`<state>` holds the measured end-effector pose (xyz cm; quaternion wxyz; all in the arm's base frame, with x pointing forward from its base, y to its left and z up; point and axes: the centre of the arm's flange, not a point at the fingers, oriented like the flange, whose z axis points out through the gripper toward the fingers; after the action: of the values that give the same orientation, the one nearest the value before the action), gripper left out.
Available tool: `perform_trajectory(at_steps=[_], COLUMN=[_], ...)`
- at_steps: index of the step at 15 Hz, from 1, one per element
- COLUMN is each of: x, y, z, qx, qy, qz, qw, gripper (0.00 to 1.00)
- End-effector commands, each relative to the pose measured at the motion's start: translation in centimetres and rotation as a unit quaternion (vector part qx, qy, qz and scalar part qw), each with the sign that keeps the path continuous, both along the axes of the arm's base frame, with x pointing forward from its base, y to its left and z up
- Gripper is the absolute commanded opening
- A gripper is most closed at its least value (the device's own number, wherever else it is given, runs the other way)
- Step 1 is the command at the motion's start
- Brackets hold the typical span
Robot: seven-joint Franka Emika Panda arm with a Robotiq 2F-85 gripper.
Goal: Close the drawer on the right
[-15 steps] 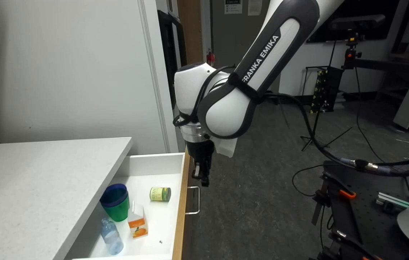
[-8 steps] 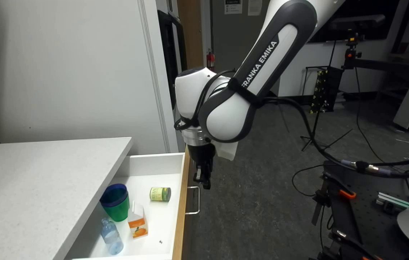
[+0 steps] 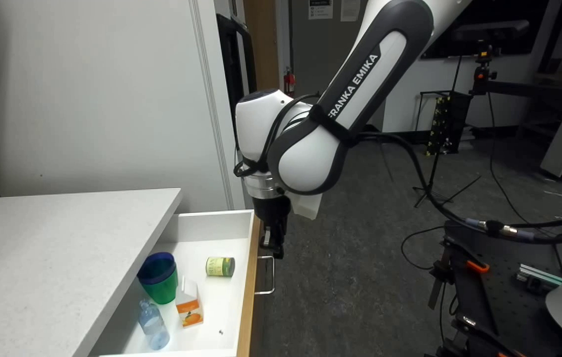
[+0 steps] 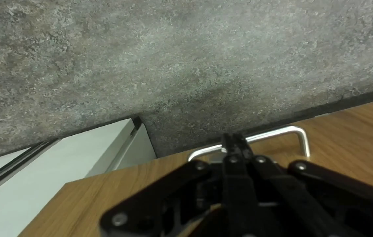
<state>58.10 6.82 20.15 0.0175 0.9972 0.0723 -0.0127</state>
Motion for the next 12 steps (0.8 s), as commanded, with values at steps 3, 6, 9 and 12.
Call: perform_trajectory(at_steps=[3,6,9,12], x=[3.5,4.9,6.3,7.8], y=[2.4,3.3,4.1,5.3], z=[-0.2,0.3,1.0,1.9], qx=[-0.007,-0.007,-0.004,-0.001], qy=[-0.021,-0.031,-0.047,-0.063], qz=[0.003,-0.002,-0.007,-0.010], qw=[0.9997,0.9995,0.9989,0.9979], gripper=[0.00,0.00,0.00,0.00])
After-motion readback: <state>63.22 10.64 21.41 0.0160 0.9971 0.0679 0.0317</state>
